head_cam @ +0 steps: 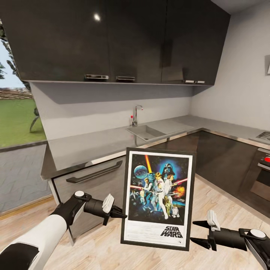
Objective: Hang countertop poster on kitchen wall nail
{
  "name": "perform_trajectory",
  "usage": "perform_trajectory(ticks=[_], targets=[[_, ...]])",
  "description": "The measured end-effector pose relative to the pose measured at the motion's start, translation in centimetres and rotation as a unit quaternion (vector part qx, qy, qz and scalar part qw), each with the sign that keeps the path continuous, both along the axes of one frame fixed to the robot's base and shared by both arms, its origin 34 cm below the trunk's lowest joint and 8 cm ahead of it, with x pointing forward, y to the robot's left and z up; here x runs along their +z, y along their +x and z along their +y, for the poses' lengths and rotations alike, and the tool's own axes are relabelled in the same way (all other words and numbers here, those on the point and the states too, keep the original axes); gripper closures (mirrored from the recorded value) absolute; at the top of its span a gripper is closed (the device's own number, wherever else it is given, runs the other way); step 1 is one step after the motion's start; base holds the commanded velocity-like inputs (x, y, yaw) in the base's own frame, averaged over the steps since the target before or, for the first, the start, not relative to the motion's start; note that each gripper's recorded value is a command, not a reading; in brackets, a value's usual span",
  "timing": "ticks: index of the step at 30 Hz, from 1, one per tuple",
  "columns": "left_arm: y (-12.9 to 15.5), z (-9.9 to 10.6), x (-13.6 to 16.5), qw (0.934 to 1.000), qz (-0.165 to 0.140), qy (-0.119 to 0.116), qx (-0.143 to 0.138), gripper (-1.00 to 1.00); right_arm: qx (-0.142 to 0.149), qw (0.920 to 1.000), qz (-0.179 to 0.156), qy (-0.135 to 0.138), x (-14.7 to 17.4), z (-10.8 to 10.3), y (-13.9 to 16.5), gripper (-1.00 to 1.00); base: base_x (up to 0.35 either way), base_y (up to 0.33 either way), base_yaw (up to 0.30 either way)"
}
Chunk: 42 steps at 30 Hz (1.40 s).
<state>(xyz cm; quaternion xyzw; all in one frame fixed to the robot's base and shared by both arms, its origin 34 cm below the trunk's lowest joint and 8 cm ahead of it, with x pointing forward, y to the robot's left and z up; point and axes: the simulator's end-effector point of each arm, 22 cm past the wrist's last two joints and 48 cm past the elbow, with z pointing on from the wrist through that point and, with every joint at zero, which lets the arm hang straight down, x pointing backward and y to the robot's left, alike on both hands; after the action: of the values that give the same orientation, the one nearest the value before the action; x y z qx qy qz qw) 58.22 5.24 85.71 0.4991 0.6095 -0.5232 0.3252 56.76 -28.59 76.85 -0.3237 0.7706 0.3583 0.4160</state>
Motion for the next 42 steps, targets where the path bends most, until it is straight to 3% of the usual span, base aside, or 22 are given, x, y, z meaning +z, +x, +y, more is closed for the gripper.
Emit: perform_trajectory(ticks=[33,42], targets=[[0.1,0.1,0.2,1.0,-0.006,-0.002,0.0,1.0,0.01,0.9999,0.002,0.003,-0.2,0.3,-0.5,-1.0,0.0,0.0,0.0],[0.2,0.0,0.4,0.9999,-0.011,-0.003,-0.001,1.0,0.014,0.9998,0.002,0.013,-0.3,1.6,-0.5,-1.0,0.0,0.0,0.0]])
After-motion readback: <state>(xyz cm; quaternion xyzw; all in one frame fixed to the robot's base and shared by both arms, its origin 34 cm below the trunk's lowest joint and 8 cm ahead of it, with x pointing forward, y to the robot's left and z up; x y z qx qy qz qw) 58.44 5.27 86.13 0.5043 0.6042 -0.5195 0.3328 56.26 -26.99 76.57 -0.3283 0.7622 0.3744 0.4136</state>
